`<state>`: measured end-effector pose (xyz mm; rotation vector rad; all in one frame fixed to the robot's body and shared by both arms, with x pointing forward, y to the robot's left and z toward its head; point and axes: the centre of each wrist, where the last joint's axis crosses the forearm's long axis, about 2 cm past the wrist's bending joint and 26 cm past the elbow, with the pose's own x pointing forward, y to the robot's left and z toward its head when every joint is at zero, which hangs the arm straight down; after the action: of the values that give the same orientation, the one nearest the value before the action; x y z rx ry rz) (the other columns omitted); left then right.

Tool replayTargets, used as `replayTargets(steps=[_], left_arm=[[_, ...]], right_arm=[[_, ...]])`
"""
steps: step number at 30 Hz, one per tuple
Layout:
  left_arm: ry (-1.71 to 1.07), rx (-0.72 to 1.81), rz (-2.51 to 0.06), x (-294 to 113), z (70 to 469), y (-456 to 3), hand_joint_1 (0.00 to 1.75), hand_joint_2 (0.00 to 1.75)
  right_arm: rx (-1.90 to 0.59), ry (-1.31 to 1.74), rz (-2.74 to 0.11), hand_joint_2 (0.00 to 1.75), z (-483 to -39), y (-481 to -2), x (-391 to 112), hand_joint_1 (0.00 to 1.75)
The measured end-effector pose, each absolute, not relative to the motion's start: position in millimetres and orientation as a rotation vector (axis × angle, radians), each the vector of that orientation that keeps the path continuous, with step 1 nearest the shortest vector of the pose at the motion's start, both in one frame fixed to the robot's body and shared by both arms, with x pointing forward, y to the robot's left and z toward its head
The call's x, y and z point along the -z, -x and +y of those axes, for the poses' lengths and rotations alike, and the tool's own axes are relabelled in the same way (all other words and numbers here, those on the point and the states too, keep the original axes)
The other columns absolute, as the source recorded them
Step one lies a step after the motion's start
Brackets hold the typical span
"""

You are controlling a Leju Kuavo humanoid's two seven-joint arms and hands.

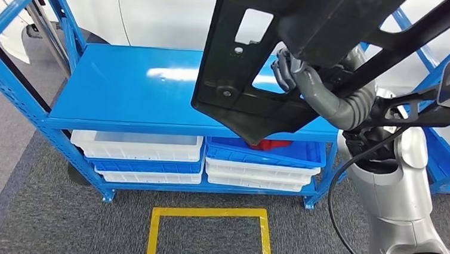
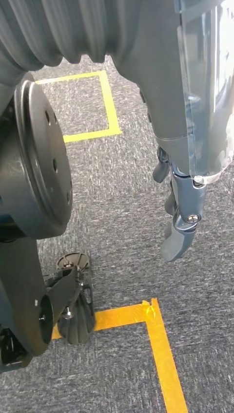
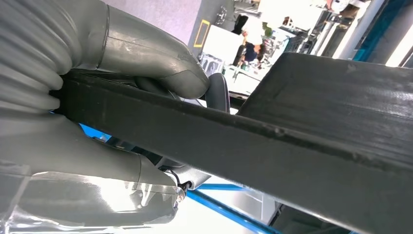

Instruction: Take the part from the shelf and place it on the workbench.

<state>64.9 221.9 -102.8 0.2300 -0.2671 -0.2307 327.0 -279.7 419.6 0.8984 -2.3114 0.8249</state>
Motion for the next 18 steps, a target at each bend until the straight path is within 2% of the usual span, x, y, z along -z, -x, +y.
replayTargets(steps=[12,18], left_arm=[[-0.238,0.224,-0.273,103.0,222.7,-64.3,0.00,1.75],[-0.234,0.227,-0.260,103.7,222.5,-59.7,0.00,1.75]], right_arm=[[-0.842,-0.879,-2.279,1.75,-274.3,-325.9,-397.5,1.75],[-0.854,-0.760,-2.316,1.75,-276.3,-326.2,-370.9,1.75]])
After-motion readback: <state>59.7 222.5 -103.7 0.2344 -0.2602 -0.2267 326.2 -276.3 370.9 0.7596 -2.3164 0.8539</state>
